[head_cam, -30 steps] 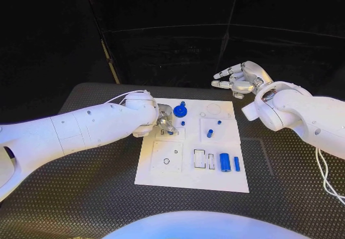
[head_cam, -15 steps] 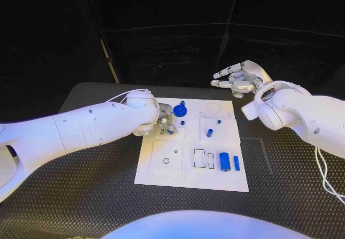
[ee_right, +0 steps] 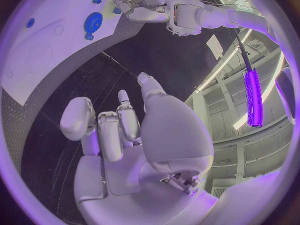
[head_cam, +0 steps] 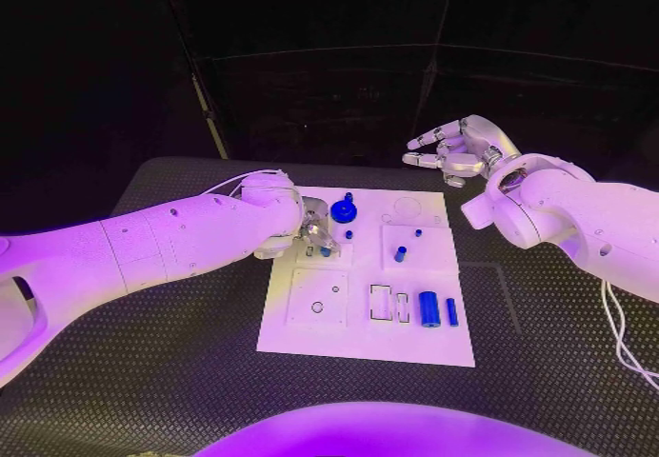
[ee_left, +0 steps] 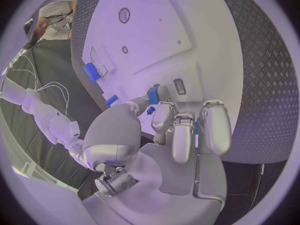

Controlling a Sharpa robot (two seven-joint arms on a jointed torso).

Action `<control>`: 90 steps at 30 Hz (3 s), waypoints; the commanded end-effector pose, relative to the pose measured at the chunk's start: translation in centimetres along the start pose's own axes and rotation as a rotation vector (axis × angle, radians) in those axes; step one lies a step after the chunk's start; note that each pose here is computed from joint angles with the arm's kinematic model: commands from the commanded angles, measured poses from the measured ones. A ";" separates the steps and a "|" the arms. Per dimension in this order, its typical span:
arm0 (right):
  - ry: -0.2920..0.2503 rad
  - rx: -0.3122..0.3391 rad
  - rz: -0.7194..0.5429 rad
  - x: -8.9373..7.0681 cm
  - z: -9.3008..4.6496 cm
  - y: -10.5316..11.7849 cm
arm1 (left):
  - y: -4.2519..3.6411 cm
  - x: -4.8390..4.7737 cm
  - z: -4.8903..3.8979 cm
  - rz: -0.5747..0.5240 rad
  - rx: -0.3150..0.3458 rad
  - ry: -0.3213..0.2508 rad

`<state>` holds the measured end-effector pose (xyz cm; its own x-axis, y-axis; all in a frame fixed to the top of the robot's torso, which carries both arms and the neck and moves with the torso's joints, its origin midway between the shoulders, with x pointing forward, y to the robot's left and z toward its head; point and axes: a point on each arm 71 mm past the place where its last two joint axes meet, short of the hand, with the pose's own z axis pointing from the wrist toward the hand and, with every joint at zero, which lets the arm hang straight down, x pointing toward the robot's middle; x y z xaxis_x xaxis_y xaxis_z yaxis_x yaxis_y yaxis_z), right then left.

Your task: Assemble the parts on the task board

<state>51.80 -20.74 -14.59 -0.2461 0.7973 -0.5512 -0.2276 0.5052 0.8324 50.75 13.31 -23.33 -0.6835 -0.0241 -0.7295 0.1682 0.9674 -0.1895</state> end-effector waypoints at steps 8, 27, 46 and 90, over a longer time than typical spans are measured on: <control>0.003 -0.007 -0.002 0.0 0.0 0.2 | 0.12 1.53 0.41 0.020 -0.012 0.068; 0.003 -0.007 -0.002 0.0 0.0 0.2 | -0.11 1.68 0.39 0.033 -0.009 0.086; 0.003 -0.007 -0.002 0.0 0.0 0.1 | -0.02 1.71 0.41 0.054 -0.016 0.093; 0.006 -0.007 -0.002 0.0 0.1 0.1 | 1.18 1.48 0.00 0.058 -0.039 0.052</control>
<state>51.90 -20.77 -14.67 -0.2464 0.7968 -0.5517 -0.2247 0.5067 0.8323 50.37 13.81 -23.51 -0.6859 0.0064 -0.7277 0.1854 0.9685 -0.1662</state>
